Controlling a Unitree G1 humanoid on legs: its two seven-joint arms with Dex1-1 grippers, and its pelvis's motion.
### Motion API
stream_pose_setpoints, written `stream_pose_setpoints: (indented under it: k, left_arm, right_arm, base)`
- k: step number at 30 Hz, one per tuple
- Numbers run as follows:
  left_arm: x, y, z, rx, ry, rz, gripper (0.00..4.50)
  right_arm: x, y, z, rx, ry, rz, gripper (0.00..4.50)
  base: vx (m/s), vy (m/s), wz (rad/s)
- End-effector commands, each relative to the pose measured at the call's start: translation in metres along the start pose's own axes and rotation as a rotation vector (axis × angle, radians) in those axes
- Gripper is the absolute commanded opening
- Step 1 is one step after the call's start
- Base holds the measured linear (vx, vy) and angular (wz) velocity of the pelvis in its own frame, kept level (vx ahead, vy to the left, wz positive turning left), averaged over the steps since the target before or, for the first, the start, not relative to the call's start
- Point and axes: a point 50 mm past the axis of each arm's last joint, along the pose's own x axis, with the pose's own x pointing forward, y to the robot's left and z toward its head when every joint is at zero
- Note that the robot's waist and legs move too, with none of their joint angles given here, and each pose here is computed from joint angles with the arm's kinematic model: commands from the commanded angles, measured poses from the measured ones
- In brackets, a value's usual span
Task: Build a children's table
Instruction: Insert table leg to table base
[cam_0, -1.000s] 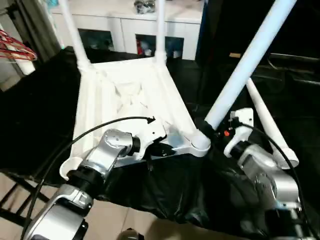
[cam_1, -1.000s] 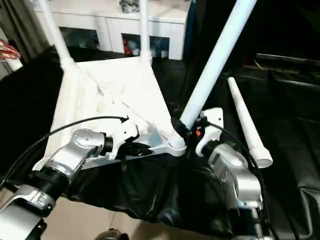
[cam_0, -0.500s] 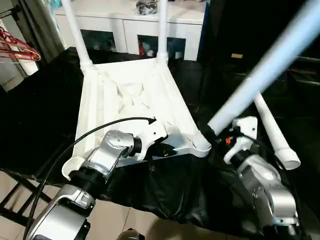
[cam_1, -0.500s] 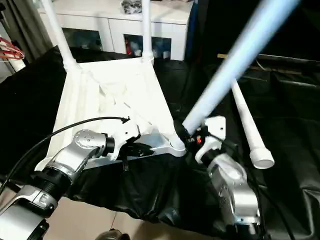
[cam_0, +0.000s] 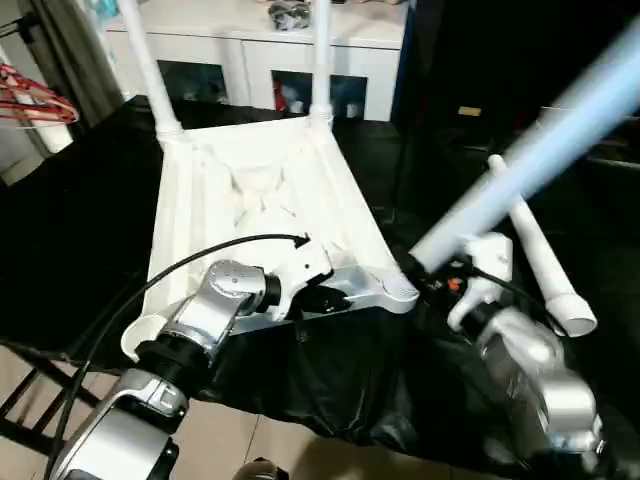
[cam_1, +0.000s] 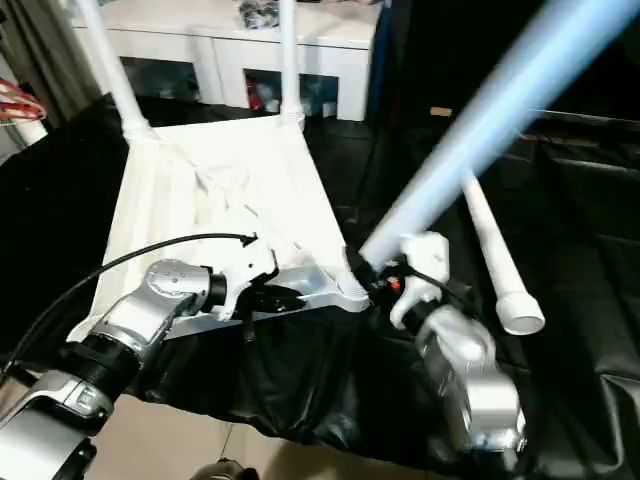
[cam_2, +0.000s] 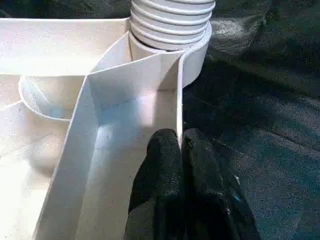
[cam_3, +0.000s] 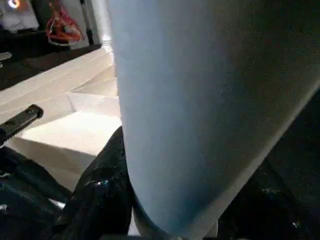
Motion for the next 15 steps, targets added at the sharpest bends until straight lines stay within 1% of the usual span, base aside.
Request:
stream_pose_setpoints:
  k: [1,2,3,10,12,13,15]
  left_arm:
    - [-0.006,0.008,0.02,0.065,-0.066,0.008,0.0]
    - [-0.006,0.007,0.02,0.067,-0.063,0.001,0.0]
    - [-0.009,0.006,0.019,0.081,-0.049,-0.034,0.0]
    - [-0.016,0.005,0.019,0.099,-0.029,-0.081,0.0]
    - [-0.02,0.004,0.019,0.112,-0.018,-0.105,0.0]
    - [-0.02,0.004,0.019,0.112,-0.018,-0.105,0.0]
    - [-0.025,0.003,0.018,0.125,-0.002,-0.143,0.0]
  right_arm:
    - [-0.002,0.002,-0.024,0.035,0.14,0.032,1.88]
    - [-0.001,0.001,-0.023,0.028,0.149,0.05,1.88]
    - [0.002,-0.001,-0.021,-0.009,0.192,0.137,1.88]
    - [0.005,-0.003,-0.017,-0.037,0.228,0.268,1.88]
    - [0.005,-0.001,-0.017,-0.041,0.243,0.336,1.88]
    - [0.005,-0.001,-0.017,-0.041,0.243,0.336,1.88]
    - [0.003,0.004,-0.019,-0.039,0.271,0.433,1.88]
  base:
    - [0.0,0.0,0.0]
    - [0.0,0.0,0.0]
    - [0.0,0.0,0.0]
    - [0.0,0.0,0.0]
    - [0.0,0.0,0.0]
    - [0.0,0.0,0.0]
    - [0.0,0.0,0.0]
